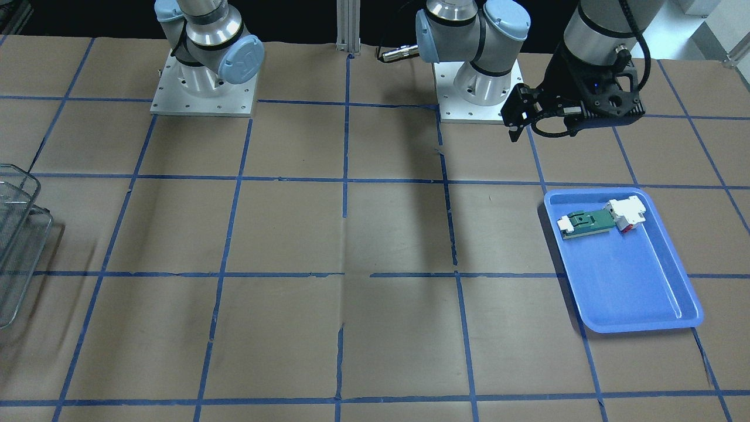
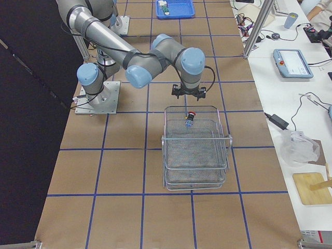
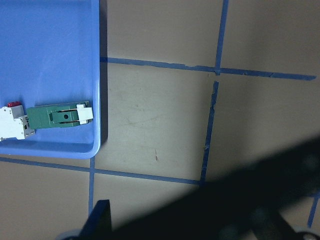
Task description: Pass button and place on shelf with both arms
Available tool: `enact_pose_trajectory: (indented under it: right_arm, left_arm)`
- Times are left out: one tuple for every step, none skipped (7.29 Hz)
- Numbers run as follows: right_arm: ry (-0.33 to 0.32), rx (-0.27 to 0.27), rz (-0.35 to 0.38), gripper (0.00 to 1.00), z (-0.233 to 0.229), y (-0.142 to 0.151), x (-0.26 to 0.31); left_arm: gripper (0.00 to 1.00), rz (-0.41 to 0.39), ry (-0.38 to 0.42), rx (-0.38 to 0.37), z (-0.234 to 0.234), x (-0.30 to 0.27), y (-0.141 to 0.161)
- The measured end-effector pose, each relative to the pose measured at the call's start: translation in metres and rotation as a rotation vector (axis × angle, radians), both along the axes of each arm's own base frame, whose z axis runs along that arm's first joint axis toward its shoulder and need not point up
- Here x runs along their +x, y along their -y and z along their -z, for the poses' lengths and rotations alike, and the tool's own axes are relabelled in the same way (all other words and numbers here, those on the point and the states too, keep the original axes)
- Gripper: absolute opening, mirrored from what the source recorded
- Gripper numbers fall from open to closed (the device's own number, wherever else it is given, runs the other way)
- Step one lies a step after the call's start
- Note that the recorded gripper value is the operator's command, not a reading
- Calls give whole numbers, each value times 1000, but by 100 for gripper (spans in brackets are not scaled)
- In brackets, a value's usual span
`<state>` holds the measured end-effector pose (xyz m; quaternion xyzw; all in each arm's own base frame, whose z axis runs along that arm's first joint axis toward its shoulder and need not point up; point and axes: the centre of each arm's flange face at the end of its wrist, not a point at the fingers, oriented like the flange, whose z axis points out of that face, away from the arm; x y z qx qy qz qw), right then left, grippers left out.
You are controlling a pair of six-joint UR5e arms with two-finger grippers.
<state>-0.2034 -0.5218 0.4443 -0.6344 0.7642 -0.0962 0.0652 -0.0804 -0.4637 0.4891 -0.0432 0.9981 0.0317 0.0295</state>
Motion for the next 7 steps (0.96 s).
enact_pose_trajectory:
  right_arm:
    - [-5,16,53,100,-27,0,64]
    - [-16,25,97,100,-49,-1,136]
    - [-12,42,159,100,-61,-4,200]
    - [-4,73,264,100,-67,-9,254]
    - [-22,98,356,100,-70,-16,298]
    - [-55,113,460,100,-71,-22,327]
    - [-73,128,590,100,-71,-24,342]
  left_arm:
    - [100,13,-7,1,0,0,-1]
    - [100,27,-14,2,0,-1,-3]
    - [100,34,-19,1,0,-2,-5]
    - [100,37,-21,-5,-1,-2,-5]
    - [100,38,-22,-10,-3,-1,-6]
    - [100,38,-29,-18,-4,-2,-6]
    - [100,36,-39,-31,-5,-2,-4]
